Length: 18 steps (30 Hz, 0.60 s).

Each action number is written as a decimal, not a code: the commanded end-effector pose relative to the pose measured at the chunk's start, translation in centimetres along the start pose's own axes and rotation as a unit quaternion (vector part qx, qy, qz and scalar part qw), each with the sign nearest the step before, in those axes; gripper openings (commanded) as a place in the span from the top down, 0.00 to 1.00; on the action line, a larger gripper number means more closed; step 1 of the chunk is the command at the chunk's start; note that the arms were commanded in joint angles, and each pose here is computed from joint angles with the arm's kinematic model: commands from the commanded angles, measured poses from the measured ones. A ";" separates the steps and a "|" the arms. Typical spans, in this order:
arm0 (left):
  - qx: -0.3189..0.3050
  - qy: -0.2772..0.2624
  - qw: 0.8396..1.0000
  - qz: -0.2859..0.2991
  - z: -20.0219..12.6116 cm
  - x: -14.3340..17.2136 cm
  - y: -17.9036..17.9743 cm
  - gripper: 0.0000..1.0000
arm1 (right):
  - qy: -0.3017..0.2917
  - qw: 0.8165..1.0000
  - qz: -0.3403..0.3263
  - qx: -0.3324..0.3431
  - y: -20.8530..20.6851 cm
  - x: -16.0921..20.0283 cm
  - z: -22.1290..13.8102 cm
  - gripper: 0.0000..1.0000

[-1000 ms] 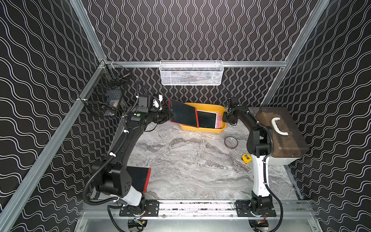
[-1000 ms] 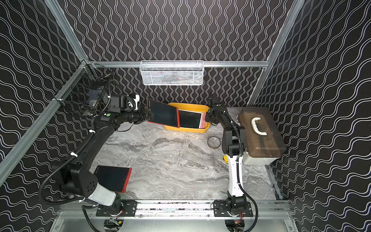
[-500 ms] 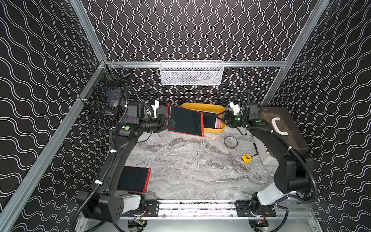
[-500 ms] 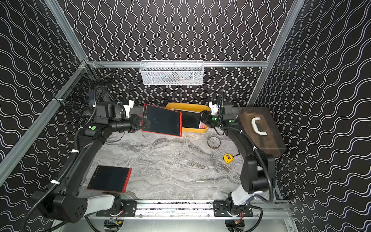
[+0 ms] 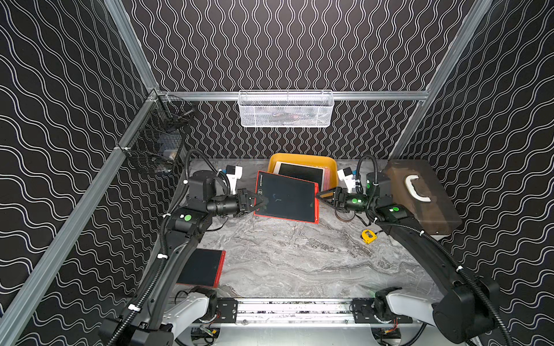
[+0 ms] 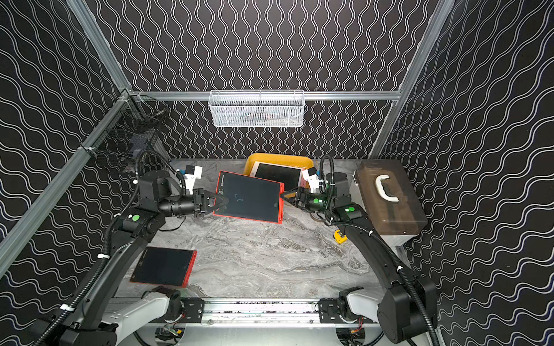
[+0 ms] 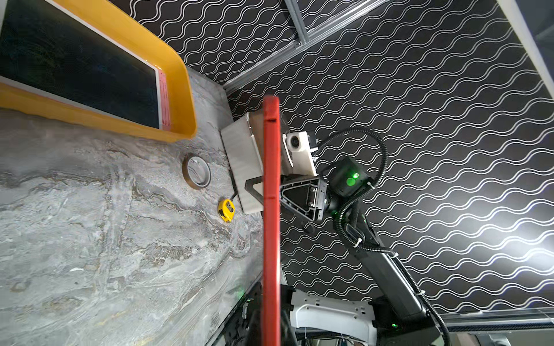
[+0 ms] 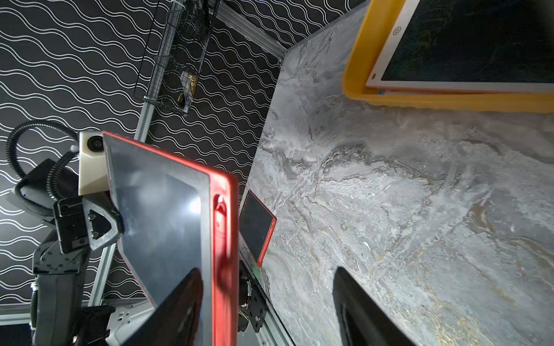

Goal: Take out the writing tablet from the storage box
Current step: Place the writing tablet at the center of the board.

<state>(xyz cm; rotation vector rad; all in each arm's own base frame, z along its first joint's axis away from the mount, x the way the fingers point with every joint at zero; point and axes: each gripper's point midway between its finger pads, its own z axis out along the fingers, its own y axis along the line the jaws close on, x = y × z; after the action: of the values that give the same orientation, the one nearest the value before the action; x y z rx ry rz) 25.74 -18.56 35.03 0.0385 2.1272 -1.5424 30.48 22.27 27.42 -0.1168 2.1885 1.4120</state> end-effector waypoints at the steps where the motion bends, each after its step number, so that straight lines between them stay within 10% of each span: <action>1: 0.041 -0.011 0.999 0.019 -0.1 -0.8 -2.1 1.00 | -0.004 1.000 -0.014 -0.024 1.6 -0.2 0.6 0.31; 10: 0.061 0.000 0.998 0.013 1.6 -2.2 -1.1 1.00 | -0.016 0.998 -0.029 -0.055 4.4 -1.1 0.3 0.69; 18: 0.087 0.037 0.995 0.021 3.7 -2.6 1.1 1.00 | -0.021 0.996 -0.017 -0.082 5.5 -1.3 0.0 0.81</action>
<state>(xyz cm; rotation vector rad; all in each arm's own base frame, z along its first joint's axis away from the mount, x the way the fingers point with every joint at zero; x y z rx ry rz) 30.33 -19.92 33.24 0.0345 2.0925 -1.6726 31.16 23.00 30.38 -0.0405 2.1033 1.4303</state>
